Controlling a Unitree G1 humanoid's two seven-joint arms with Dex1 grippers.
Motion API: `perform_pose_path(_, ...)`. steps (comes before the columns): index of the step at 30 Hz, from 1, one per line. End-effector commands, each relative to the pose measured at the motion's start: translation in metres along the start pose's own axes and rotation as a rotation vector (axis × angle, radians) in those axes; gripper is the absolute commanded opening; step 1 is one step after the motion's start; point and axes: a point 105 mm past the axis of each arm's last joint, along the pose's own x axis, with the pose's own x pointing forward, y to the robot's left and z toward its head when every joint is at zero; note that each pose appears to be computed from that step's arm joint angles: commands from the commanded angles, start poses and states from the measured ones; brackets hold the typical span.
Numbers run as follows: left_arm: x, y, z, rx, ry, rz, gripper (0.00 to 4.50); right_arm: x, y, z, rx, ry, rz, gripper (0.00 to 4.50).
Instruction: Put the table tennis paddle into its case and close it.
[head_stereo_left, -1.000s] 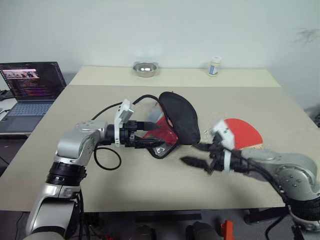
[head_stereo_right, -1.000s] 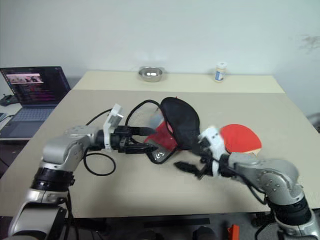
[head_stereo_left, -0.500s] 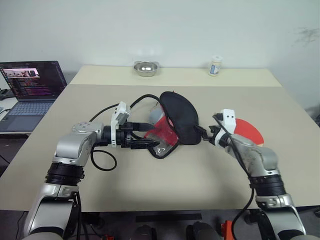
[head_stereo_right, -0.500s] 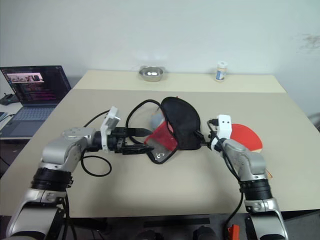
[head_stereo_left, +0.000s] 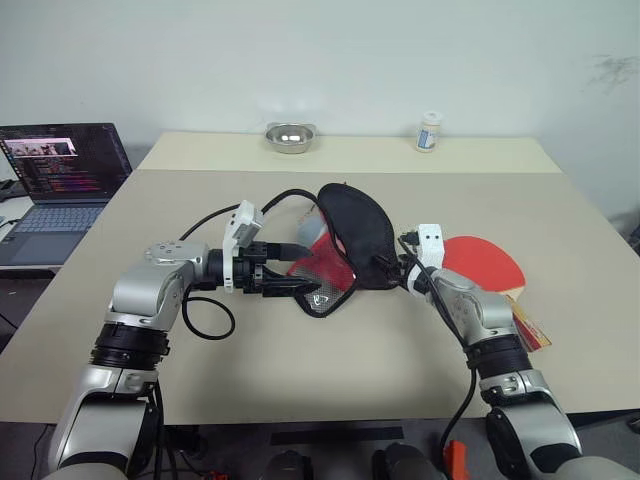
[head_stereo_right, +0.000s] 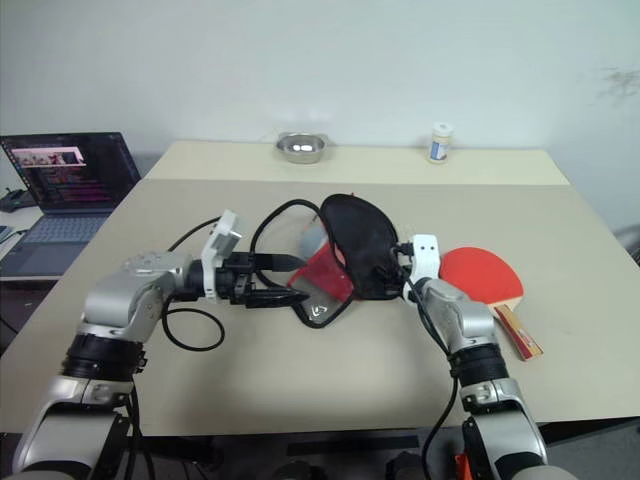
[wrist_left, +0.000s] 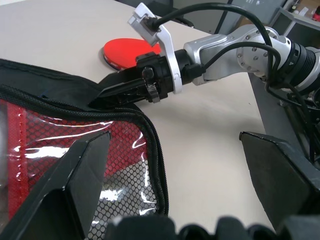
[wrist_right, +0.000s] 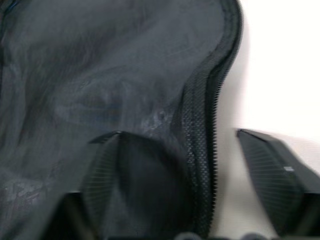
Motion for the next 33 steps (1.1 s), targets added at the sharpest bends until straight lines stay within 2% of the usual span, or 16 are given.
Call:
perform_pose_path(1, -0.001, -0.004, 0.011, 0.075, 0.008, -0.015, 4.5, 0.002, 0.005, 0.013, -0.003, -0.038, 0.016, 2.5)
perform_pose_path(5, -0.002, -0.005, 0.014, 0.089, 0.009, -0.015, 4.5, 0.002, 0.002, 0.015, 0.031, -0.042, 0.006, 1.18)
perform_pose_path(8, 0.0, -0.007, 0.017, 0.098, 0.003, -0.023, 4.5, -0.003, 0.002, 0.026, 0.044, -0.074, 0.01, 0.12)
perform_pose_path(14, 0.005, -0.012, 0.02, 0.105, -0.004, -0.045, 4.5, -0.028, 0.007, 0.064, 0.005, -0.18, 0.029, 0.05)
perform_pose_path(19, 0.007, -0.014, 0.017, 0.099, -0.004, -0.058, 4.5, -0.056, -0.013, 0.081, 0.038, -0.225, -0.046, 0.05)
perform_pose_path(26, 0.012, -0.015, 0.017, 0.099, -0.003, -0.08, 4.5, -0.084, -0.045, 0.056, 0.11, -0.125, -0.162, 0.05)
perform_pose_path(33, 0.01, -0.014, 0.016, 0.1, 0.007, -0.085, 4.5, -0.097, -0.03, 0.025, 0.133, -0.02, -0.132, 0.05)
